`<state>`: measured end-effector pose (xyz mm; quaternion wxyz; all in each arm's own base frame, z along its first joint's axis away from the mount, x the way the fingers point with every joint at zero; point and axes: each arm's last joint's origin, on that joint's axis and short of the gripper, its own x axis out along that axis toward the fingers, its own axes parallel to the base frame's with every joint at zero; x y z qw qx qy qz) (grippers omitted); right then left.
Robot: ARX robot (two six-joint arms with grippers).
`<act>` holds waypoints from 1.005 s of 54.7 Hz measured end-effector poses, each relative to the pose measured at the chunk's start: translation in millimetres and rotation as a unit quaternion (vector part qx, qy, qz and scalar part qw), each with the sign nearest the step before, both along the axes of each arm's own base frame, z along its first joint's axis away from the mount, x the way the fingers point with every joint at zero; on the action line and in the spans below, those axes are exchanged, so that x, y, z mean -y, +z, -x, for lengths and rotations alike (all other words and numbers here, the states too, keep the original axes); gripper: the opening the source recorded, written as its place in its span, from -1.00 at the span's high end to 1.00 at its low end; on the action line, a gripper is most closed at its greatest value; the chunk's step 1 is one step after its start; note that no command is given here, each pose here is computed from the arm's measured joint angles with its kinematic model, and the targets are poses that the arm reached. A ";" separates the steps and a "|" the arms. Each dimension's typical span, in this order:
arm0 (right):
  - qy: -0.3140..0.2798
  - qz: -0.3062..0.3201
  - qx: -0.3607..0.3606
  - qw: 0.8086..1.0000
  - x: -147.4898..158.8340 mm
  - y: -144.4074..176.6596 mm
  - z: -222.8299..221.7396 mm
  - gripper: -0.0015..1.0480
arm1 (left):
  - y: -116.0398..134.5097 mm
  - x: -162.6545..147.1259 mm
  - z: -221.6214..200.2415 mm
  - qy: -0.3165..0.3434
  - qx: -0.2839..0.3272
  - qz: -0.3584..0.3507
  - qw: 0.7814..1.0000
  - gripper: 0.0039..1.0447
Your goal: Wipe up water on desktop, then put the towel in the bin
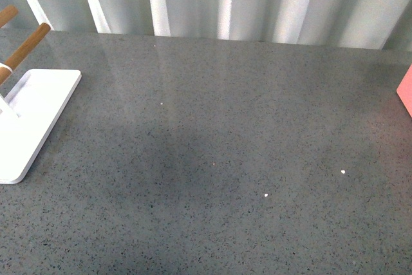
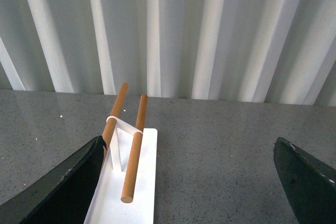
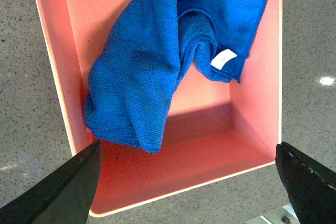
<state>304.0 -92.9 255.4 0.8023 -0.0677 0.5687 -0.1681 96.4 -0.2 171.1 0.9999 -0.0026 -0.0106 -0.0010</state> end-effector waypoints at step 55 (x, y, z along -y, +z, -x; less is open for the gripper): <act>0.174 -0.063 0.564 0.805 -78.2 -68.8 125.1 0.94 | 0.1 0.0 0.1 0.000 0.001 0.000 1.000 -0.87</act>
